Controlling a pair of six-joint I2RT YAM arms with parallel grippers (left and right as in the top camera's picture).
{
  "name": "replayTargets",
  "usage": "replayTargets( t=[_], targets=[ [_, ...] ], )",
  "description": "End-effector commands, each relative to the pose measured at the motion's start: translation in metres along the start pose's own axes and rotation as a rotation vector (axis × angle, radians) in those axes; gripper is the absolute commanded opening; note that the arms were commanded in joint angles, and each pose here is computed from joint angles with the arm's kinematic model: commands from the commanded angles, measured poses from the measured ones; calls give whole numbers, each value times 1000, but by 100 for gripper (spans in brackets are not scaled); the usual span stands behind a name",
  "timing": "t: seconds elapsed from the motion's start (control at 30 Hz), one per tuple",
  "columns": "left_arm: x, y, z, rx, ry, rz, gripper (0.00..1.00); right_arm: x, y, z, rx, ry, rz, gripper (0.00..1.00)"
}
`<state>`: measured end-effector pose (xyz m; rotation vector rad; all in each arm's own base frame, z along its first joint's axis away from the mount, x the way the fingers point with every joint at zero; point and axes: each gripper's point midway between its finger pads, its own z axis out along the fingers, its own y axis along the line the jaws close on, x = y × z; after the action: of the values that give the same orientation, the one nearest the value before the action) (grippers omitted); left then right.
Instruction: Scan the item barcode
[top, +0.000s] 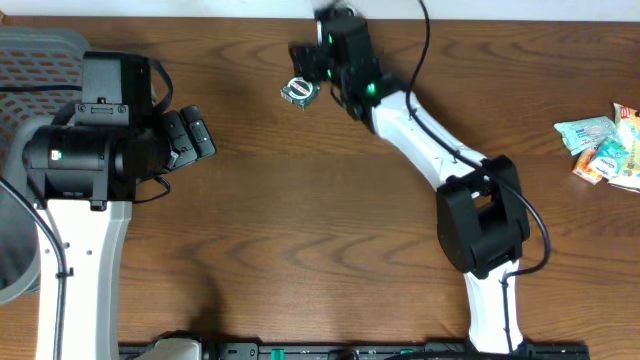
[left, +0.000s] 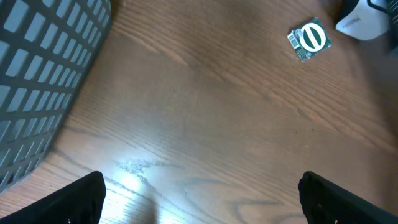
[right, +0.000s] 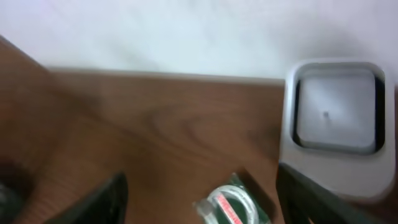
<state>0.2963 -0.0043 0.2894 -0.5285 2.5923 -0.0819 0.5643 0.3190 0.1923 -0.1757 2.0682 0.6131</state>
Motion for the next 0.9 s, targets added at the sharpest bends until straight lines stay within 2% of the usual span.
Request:
replayTargets(
  t=[0.0,0.17,0.27,0.33,0.53,0.6,0.67,0.73,0.87],
  targets=[
    [-1,3,-2,-11,-9,-15,97,-53,20,-14,-43,-92,106,69],
    [-1,3,-2,-11,-9,-15,98,-55,26,2,-71,-57,222,77],
    [-1,3,-2,-11,-9,-15,98,-29,29,22,-108,45,261,87],
    [-1,3,-2,-11,-9,-15,98,-8,30,34,-130,115,274,99],
    [-1,3,-2,-11,-9,-15,98,47,17,55,-59,245,340,99],
    [-1,3,-2,-12,-9,-15,98,55,11,58,-7,246,345,99],
    [-1,3,-2,-12,-8,-15,98,60,11,61,20,238,336,84],
    [-1,3,-2,-12,-8,-15,98,64,11,65,61,218,340,73],
    [-1,3,-2,-12,-8,-15,98,73,13,75,126,164,308,67]
  ],
)
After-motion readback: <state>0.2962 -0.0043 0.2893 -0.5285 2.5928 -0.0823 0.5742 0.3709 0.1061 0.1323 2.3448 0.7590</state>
